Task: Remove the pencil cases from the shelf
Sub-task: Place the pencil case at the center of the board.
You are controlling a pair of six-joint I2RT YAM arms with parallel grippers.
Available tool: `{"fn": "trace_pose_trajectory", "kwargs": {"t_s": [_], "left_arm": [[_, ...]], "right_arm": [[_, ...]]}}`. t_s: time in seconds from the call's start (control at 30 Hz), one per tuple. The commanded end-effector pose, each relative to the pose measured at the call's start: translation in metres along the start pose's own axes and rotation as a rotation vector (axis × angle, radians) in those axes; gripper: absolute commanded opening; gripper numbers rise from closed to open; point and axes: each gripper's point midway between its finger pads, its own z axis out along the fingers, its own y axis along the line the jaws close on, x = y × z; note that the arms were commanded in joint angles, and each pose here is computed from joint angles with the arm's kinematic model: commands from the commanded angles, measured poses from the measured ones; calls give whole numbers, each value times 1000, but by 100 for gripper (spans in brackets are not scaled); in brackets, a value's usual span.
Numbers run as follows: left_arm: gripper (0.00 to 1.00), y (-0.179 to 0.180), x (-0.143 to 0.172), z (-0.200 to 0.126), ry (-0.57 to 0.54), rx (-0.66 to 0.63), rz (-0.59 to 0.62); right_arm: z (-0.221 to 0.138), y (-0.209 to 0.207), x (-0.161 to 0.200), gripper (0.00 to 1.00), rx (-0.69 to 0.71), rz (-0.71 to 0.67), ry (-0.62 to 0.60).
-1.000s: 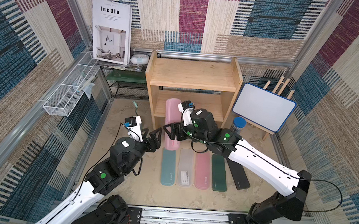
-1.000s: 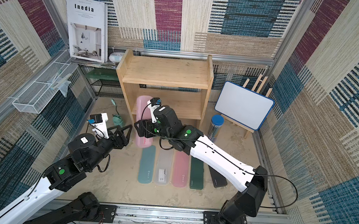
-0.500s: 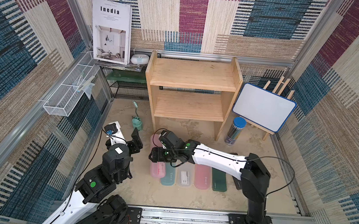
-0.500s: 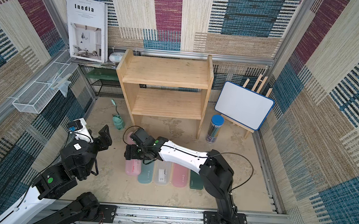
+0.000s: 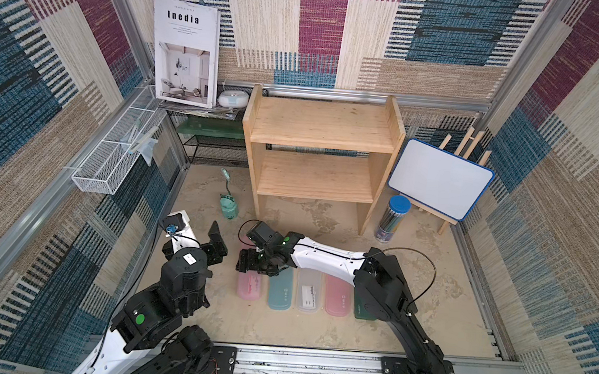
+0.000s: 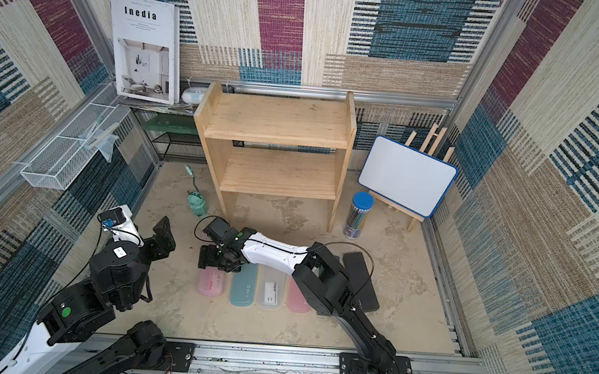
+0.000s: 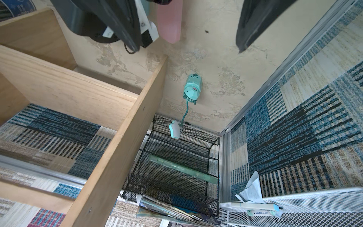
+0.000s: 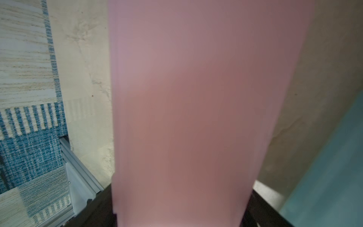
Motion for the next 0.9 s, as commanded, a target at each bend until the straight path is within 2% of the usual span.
{"fn": "trace_pose_trajectory", "kwargs": {"t_s": [0.0, 0.07, 0.2, 0.33, 0.43, 0.53, 0.6, 0.77, 0.87], "left_arm": [[81, 2, 4, 2, 11, -15, 14], [81, 1, 6, 3, 16, -13, 17], [82, 0, 9, 4, 25, -12, 18], [83, -1, 10, 4, 24, -8, 20], [86, -7, 13, 8, 30, 13, 45], [96, -14, 22, 15, 46, 16, 74], [99, -19, 28, 21, 56, 15, 90], [99, -31, 43, 39, 53, 26, 160], [99, -28, 55, 56, 38, 5, 253]], "right_arm": [[3, -5, 2, 93, 28, 16, 3], [5, -5, 3, 100, 26, 15, 8], [2, 1, 1, 99, 20, -1, -1], [-30, 22, -13, 99, -12, -78, -92], [-88, 42, -31, 99, -16, -204, -265], [-155, 43, -40, 99, 31, -314, -465], [-198, 33, -37, 99, 81, -370, -590], [-297, -51, -30, 99, 318, -312, -872], [-350, -113, -27, 99, 447, -224, -961]]}}
